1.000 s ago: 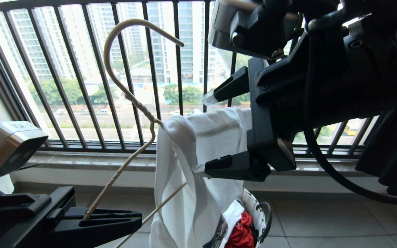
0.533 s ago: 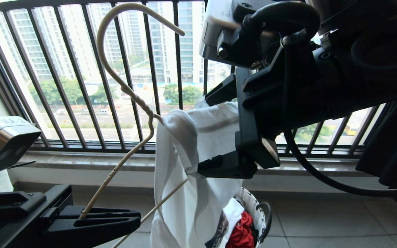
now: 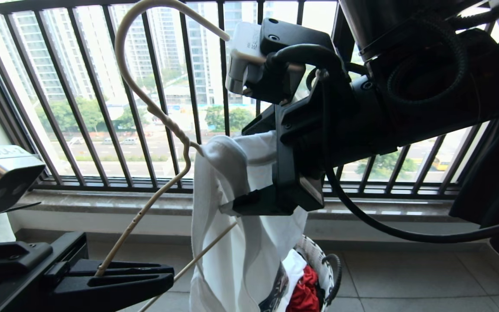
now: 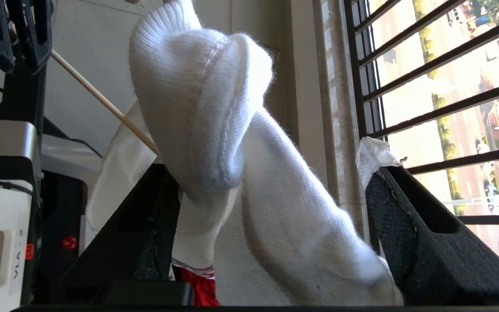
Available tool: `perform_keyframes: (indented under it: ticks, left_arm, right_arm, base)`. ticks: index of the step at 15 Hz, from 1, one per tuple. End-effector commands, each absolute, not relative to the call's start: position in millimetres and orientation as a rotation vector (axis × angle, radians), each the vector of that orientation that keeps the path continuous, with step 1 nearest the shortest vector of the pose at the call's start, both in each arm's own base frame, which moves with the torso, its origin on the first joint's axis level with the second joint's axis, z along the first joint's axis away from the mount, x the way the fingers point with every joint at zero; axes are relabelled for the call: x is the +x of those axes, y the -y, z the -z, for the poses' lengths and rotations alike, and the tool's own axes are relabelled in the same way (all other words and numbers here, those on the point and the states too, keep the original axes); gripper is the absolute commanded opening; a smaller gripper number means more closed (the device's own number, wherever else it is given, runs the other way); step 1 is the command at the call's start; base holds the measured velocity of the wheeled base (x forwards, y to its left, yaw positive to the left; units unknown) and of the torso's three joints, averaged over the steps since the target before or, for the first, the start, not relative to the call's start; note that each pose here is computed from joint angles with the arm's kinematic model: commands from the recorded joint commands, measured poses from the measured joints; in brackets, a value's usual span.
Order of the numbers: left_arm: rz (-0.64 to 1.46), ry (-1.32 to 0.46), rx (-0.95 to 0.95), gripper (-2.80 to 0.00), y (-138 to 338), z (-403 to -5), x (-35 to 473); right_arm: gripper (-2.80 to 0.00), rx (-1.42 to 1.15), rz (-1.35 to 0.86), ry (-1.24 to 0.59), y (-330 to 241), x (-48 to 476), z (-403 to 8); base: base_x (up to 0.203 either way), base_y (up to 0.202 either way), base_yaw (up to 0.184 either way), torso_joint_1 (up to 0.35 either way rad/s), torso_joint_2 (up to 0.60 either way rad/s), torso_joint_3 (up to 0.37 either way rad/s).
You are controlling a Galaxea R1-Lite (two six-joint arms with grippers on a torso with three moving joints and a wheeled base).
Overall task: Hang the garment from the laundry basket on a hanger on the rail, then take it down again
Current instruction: Hang the clothes on the clothes rack
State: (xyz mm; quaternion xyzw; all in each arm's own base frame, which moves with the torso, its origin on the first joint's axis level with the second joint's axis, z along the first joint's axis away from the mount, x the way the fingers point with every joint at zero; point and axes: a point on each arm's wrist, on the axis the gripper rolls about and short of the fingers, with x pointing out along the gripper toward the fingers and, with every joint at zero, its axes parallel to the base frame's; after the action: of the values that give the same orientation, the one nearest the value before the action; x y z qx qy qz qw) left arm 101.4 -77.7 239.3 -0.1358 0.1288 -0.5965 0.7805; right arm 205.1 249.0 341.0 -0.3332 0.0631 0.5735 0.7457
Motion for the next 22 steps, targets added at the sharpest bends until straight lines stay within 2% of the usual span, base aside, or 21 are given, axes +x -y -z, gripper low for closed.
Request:
perform_keyframes:
  ticks: [1,15,16,22]
  left_arm:
    - [1.295,-0.267,-0.293,-2.80,77,-241,100]
    - [1.289,-0.260,-0.292,-2.80,78,-241,102]
    - [1.289,-0.260,-0.292,0.00,77,-241,101]
    - [1.249,-0.181,-0.287,0.00,71,-255,98]
  right_arm:
    - [-2.80,-0.735,-1.263,-0.151,-252,207,-337]
    - [-2.80,-0.729,-1.278,-0.111,-244,190,-349]
    - [-2.80,-0.730,-1.278,-0.112,-244,190,-349]
    - [-2.80,-0.730,-1.274,-0.111,-240,187,-352]
  base:
    - [0.000,0.000,0.000,0.000,0.00,0.000]
    - [0.000,0.000,0.000,0.000,0.00,0.000]
    - [0.000,0.000,0.000,0.000,0.00,0.000]
    - [0.000,0.000,0.000,0.000,0.00,0.000]
